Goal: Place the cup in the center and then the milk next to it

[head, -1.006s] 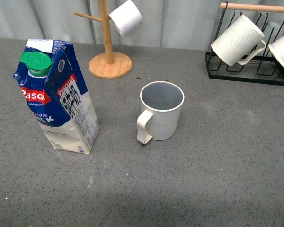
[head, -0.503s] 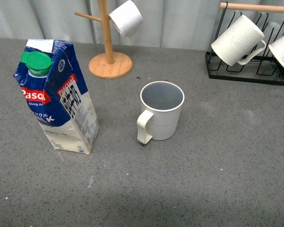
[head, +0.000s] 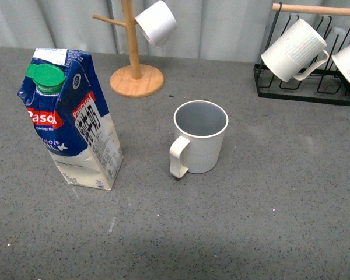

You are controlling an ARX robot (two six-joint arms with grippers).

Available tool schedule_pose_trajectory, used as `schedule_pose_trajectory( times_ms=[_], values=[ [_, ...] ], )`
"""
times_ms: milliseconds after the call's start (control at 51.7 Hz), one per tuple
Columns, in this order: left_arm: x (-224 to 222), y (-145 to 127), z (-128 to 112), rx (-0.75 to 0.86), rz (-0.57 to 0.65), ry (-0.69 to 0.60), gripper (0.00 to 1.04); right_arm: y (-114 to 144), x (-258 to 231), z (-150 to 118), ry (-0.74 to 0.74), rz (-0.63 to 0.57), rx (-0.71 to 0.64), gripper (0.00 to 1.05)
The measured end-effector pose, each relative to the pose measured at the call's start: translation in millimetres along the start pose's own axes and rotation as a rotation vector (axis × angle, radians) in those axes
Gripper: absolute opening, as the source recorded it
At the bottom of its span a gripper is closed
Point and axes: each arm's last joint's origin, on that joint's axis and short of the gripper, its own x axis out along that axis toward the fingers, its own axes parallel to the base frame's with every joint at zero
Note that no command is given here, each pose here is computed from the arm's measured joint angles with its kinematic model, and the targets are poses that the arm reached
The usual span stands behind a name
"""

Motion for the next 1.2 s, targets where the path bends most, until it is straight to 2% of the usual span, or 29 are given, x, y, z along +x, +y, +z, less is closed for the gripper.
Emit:
schedule_pose_trajectory(
  times_ms=[232,348,522,677,774,851,929,1083,1200],
  values=[
    [0.0,0.0,0.0,0.000,-0.001,0.000,0.98,0.0,-2.4,1.8,-0.026,0.000,-0.001,0.02],
    [0.0,0.0,0.0,0.000,-0.001,0.000,0.98,0.0,-2.5,1.9,-0.027,0.000,0.000,0.21],
    [0.0,0.0,0.0,0.000,-0.001,0.000,0.98,0.0,-2.5,1.9,-0.027,0.000,0.000,0.64],
    [0.0,0.0,0.0,0.000,-0.001,0.000,0.98,0.0,-2.5,1.9,-0.027,0.000,0.001,0.97],
    [0.0,0.1,0.0,0.000,0.002,0.001,0.98,0.0,-2.5,1.9,-0.027,0.000,0.000,0.95],
    [1.0,-0.2,-6.6,0.012,0.076,0.137,0.98,0.0,-2.5,1.9,-0.027,0.000,0.000,0.95],
    [3.6,-0.7,-9.7,-0.001,0.052,0.179,0.98,0.0,-2.5,1.9,-0.027,0.000,0.000,0.95],
    [14.4,-0.7,-6.0,-0.052,0.026,0.185,0.98,0.0,-2.5,1.9,-0.028,0.000,0.000,0.95],
    [28.4,-6.9,-10.1,-0.073,-0.062,0.226,0.98,0.0,-2.5,1.9,-0.028,0.000,0.000,0.95]
  ],
)
